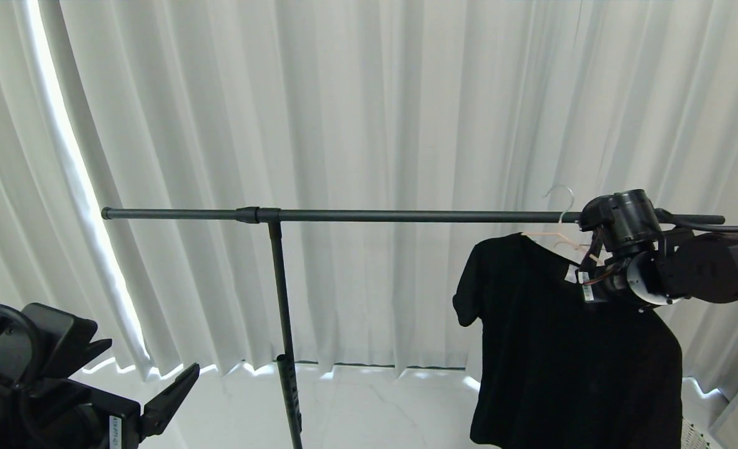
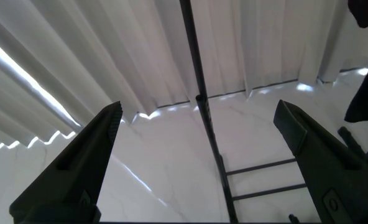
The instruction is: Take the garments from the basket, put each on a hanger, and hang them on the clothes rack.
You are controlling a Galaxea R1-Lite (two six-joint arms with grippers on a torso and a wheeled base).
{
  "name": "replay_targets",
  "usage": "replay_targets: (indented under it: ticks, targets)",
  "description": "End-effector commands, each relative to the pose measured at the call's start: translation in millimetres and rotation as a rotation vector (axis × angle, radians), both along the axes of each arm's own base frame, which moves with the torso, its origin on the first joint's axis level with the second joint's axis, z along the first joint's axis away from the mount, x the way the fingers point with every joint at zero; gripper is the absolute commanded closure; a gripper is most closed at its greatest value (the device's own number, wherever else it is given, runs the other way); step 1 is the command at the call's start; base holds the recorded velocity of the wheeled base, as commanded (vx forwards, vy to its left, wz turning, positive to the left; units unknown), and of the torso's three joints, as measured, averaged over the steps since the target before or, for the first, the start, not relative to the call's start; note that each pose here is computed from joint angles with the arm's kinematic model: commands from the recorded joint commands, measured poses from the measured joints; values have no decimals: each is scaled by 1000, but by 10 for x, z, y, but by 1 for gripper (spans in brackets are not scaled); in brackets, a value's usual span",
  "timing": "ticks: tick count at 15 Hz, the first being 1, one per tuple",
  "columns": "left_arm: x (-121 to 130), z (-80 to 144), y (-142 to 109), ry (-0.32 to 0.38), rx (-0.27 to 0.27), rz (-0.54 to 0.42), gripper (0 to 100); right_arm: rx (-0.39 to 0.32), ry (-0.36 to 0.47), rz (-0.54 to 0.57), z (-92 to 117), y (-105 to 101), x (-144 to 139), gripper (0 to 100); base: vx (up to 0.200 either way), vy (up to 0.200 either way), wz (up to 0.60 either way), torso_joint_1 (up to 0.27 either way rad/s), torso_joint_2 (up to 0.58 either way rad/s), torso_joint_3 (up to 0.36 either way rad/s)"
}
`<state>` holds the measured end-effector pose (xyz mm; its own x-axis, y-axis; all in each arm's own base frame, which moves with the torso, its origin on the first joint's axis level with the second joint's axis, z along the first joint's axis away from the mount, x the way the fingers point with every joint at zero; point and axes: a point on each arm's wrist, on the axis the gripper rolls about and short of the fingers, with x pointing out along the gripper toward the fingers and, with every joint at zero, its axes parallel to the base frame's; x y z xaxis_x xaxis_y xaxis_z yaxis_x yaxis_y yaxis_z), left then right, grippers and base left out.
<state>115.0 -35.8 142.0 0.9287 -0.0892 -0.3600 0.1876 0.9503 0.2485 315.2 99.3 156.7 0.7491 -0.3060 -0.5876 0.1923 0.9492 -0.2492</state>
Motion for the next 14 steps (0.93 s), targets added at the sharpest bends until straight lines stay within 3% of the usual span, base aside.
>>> replay_targets:
  ticks: [1,8,14]
  targets:
    - [-1,-3,1,0,0,1,0,-7,33,4,-175,32,101,100,0,0,0,0,0,0]
    - [0,0,0,0,0,1,0,-21,29,4,-294,110,442,100,0,0,0,0,0,0]
    - [-1,2,3,-2,1,2,0,-41,68,7,-470,139,512,100,0,0,0,0,0,0]
